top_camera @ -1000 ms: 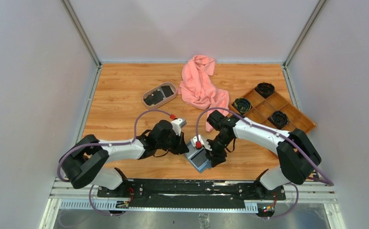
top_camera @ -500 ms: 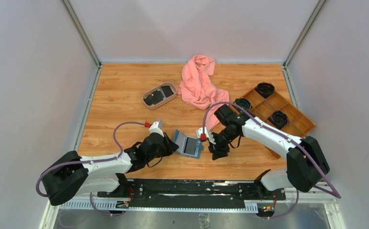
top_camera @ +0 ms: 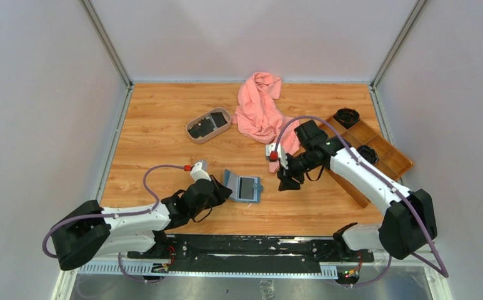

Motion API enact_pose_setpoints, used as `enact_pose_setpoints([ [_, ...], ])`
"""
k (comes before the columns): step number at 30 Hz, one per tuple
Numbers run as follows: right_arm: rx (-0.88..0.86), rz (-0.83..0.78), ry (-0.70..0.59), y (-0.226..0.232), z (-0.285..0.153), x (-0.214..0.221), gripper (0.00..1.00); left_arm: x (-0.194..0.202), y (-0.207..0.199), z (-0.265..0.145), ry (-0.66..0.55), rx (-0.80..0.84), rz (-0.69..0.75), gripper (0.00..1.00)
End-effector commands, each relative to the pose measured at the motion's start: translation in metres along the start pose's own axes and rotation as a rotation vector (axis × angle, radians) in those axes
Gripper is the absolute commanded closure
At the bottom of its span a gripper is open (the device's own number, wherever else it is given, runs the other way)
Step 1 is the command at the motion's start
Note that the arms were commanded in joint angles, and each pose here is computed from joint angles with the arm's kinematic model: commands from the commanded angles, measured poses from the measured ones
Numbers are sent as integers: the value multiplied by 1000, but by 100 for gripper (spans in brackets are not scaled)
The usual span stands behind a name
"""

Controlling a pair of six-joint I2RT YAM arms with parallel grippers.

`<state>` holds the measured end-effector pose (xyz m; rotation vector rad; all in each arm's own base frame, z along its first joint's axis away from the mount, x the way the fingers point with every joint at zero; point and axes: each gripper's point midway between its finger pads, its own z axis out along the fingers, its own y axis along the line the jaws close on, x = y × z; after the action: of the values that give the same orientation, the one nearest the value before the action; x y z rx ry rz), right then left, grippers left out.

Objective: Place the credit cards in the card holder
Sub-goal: Turn over the card slot in the card holder.

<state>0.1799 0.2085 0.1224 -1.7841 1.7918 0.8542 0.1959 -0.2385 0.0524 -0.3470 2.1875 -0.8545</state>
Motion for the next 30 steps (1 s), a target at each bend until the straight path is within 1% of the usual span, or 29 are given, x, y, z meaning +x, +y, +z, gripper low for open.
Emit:
enact_pose_setpoints([
  [1, 49, 174, -78, -13, -27, -31, 34, -16, -1, -3, -93, 4, -43, 100],
  [2, -7, 228, -87, -7, -28, -36, 27, -16, -1, -3, -97, 6, -44, 100],
  [3, -86, 270, -91, 0, -27, -41, 26, -17, -1, -4, -102, 8, -44, 100],
  [5, -282, 335, -139, 15, -25, -54, 30, -18, 0, -5, -109, 8, -53, 100],
  [6, -336, 340, -146, 21, -23, -52, 32, -19, 0, -5, -112, 7, -57, 100],
  [8, -317, 321, -148, 16, -14, -43, 32, -20, -1, -5, -115, 9, -65, 100],
  [10, -253, 312, -140, 10, -8, -35, 32, -20, -1, -5, -117, 7, -79, 100],
  [16, -114, 323, -122, -6, -9, -20, 32, -21, 4, -1, -137, -27, -167, 100],
  [19, -98, 341, -126, -11, -12, -17, 32, -20, 1, 3, -128, -37, -187, 100],
  [30, -95, 365, -128, -14, -12, -13, 32, -12, -11, 13, -85, -41, -158, 100],
])
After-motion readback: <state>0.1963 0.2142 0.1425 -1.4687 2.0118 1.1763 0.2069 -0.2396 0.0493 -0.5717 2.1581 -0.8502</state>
